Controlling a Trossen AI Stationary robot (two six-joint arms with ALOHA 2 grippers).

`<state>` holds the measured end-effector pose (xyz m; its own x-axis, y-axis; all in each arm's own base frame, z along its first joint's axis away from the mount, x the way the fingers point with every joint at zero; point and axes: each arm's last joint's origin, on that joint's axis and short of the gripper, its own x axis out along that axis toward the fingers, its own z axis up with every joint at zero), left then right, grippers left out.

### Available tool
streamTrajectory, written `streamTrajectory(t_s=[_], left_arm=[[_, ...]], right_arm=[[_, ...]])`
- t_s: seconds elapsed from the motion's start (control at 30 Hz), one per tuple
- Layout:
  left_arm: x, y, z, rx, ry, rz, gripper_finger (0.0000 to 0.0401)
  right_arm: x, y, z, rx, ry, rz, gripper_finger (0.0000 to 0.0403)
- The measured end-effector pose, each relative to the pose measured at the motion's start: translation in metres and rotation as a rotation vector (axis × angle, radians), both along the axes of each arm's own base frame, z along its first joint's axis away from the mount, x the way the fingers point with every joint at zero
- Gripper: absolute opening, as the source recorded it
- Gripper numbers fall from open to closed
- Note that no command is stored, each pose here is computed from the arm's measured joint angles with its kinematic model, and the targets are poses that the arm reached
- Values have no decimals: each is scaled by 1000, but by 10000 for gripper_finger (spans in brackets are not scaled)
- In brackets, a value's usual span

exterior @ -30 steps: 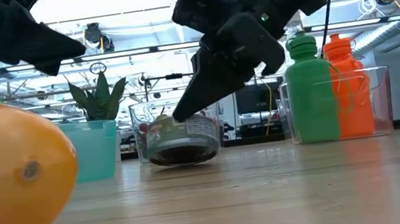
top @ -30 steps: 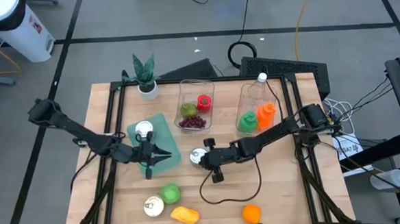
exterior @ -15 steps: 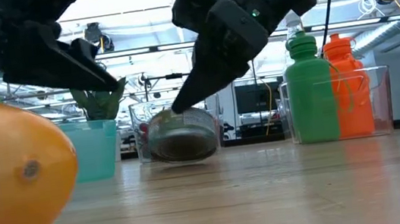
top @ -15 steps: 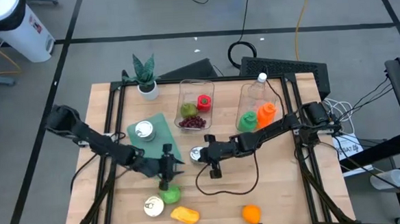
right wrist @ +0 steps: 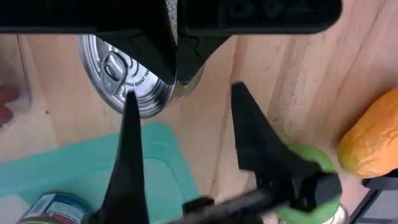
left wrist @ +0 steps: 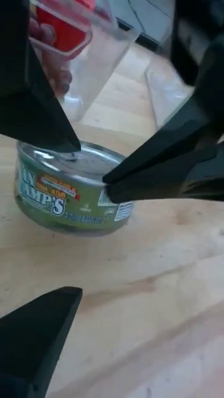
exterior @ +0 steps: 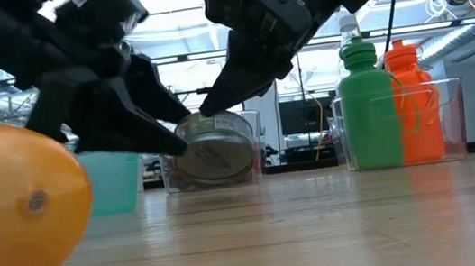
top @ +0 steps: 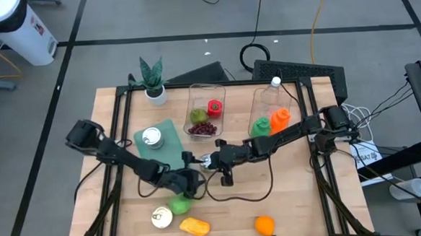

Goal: Pick & Place Food Item
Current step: Put the green tuna can into the green bin

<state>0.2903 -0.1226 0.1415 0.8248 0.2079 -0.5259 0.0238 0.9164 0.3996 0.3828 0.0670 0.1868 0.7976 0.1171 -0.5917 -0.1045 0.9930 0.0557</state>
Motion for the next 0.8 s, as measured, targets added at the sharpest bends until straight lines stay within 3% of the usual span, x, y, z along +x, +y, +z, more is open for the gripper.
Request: streamTrajectory(t_s=[0.3,0.4,0.53,0.73,0.8], left_arm=[[19,10,-6,42,16,45,370],[19,10,-3,37,14,38,351],[18,8,-4,29,23,22,286],[18,8,-4,-13,30,15,142],[18,8,-5,-15,32,13,143]], right_arm=[[1,1,2,13,-21,2,0],[1,1,2,13,-20,2,0],[2,2,3,22,-32,15,0],[3,5,5,16,-68,28,0],[3,6,5,8,-74,32,1]])
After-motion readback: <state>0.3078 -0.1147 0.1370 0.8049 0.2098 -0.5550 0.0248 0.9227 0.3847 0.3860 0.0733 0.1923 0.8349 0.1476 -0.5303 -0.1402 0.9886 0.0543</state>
